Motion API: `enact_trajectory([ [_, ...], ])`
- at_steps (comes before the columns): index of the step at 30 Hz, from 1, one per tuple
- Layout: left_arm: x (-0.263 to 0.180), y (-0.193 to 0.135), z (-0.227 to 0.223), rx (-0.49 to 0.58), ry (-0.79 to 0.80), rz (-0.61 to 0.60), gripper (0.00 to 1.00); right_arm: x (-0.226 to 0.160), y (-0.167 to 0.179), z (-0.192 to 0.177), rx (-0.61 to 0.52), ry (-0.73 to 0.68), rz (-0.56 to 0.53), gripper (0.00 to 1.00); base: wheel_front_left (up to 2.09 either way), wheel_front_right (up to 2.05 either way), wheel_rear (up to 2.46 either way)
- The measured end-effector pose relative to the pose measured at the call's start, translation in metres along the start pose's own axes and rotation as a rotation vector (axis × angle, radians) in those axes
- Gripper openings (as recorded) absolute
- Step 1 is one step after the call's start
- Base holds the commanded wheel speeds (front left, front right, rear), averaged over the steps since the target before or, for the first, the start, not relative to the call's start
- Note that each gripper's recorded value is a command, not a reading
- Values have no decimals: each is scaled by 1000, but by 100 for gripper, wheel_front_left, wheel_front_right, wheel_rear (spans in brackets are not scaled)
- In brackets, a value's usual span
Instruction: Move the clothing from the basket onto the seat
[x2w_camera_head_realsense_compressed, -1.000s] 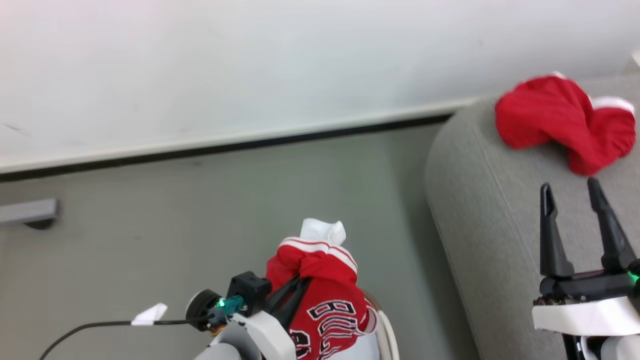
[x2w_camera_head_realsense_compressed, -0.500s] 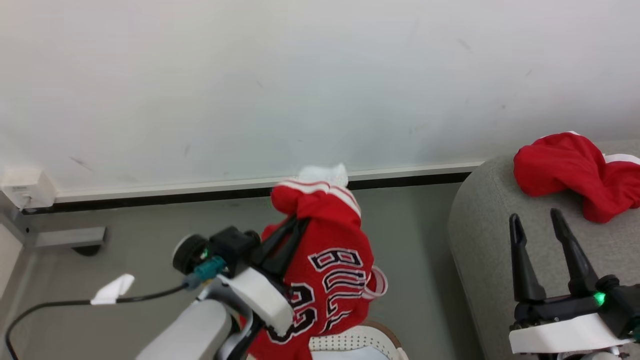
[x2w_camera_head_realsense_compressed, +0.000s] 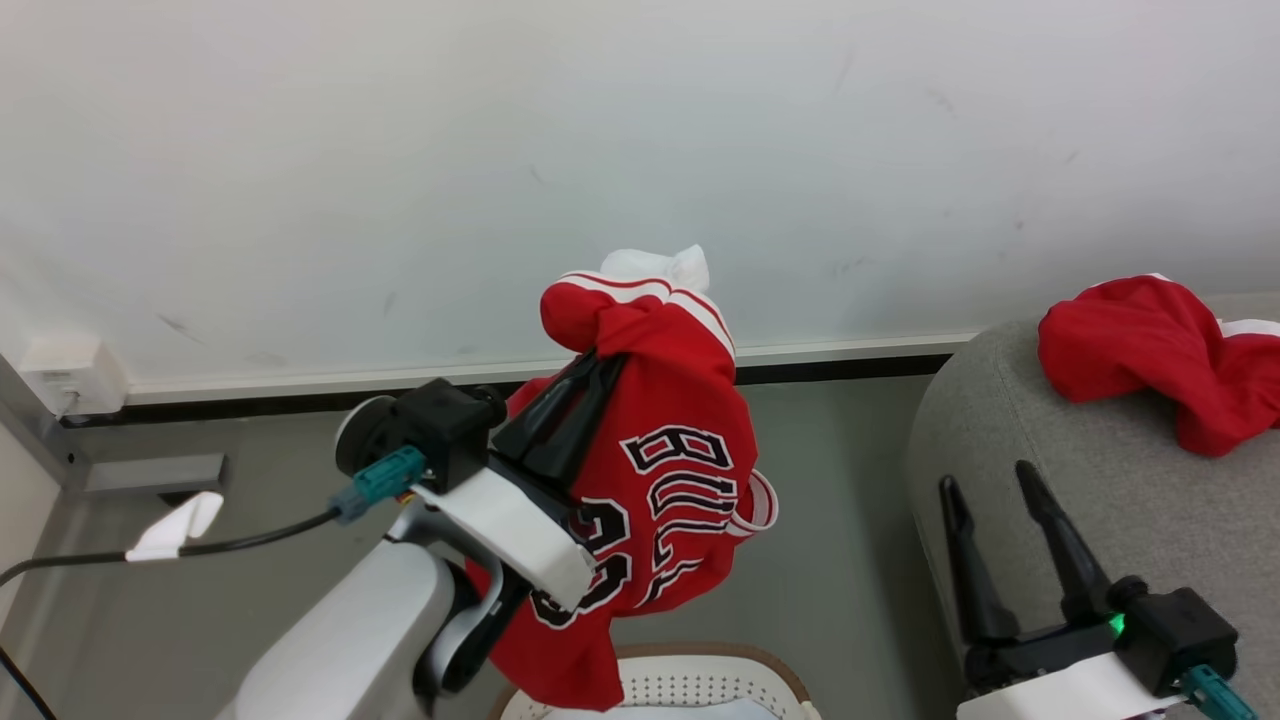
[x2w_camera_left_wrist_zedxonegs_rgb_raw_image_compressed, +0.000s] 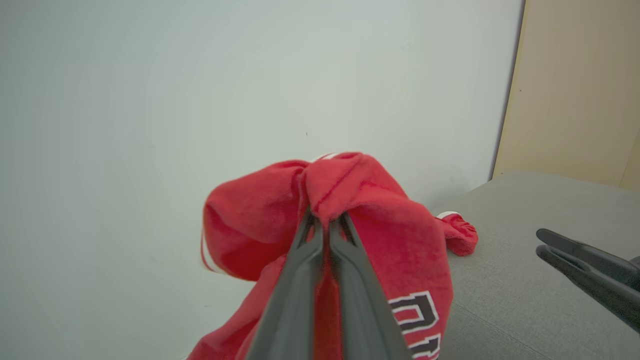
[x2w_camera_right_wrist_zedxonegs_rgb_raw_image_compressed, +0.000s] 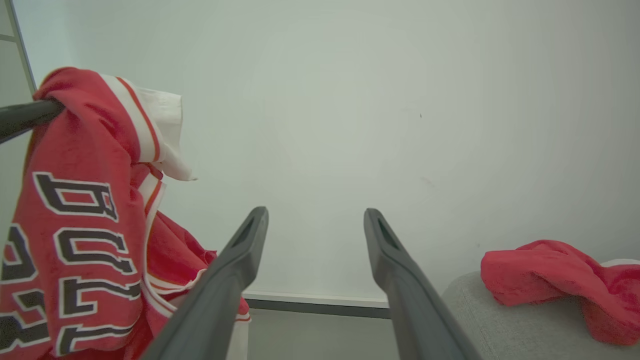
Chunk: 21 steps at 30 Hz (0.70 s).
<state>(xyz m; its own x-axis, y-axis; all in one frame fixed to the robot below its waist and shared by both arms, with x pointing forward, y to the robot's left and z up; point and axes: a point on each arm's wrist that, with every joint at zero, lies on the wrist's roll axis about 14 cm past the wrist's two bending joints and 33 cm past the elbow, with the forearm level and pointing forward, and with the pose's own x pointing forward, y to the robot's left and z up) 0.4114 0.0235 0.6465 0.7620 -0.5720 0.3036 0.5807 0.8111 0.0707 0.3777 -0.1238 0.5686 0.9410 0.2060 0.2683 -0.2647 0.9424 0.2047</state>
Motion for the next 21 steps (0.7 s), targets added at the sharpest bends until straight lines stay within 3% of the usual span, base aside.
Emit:
enact_trajectory([
  [8, 1, 9, 20, -13, -55, 31, 0, 3, 28, -9, 16, 25, 83, 100, 0, 0, 0],
  [18, -7, 7, 23, -8, -55, 34, 0, 6, 94, -22, 66, 67, 280, 100, 0, 0, 0],
  [21, -13, -3, 24, -9, -51, 18, 0, 6, 110, -42, 81, 137, 327, 100, 0, 0, 0],
])
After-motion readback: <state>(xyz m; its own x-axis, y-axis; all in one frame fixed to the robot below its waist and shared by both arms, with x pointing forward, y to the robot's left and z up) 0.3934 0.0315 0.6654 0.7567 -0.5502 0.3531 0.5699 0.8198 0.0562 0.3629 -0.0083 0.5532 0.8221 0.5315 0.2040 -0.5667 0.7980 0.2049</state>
